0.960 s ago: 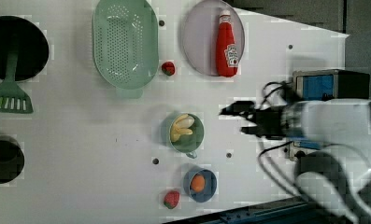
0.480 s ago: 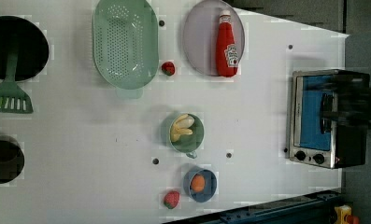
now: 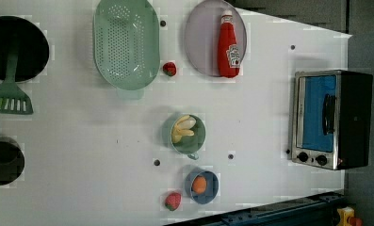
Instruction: Pick Banana and place it in mug.
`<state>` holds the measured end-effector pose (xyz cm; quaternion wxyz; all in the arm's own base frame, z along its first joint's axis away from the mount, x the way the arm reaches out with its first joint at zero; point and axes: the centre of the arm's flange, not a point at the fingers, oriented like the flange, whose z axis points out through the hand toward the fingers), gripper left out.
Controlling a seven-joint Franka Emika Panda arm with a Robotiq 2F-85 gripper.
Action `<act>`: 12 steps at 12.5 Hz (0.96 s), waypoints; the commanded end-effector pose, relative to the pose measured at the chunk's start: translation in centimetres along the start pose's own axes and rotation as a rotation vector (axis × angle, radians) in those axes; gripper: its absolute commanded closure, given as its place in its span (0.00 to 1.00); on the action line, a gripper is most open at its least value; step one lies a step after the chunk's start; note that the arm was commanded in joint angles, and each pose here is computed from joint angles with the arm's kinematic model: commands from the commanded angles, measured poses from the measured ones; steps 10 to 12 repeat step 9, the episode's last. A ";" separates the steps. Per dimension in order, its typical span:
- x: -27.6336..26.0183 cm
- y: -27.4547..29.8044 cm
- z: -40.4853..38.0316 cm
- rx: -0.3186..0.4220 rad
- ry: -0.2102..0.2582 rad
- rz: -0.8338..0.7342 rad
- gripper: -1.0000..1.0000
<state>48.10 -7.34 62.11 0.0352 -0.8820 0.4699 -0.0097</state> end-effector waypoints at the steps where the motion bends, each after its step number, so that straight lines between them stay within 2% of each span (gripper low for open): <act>1: -1.4 -1.7 1.8 -0.101 -0.018 -0.072 0.00; 12: -1.2 -1.8 2.5 -0.111 -0.027 -0.071 0.00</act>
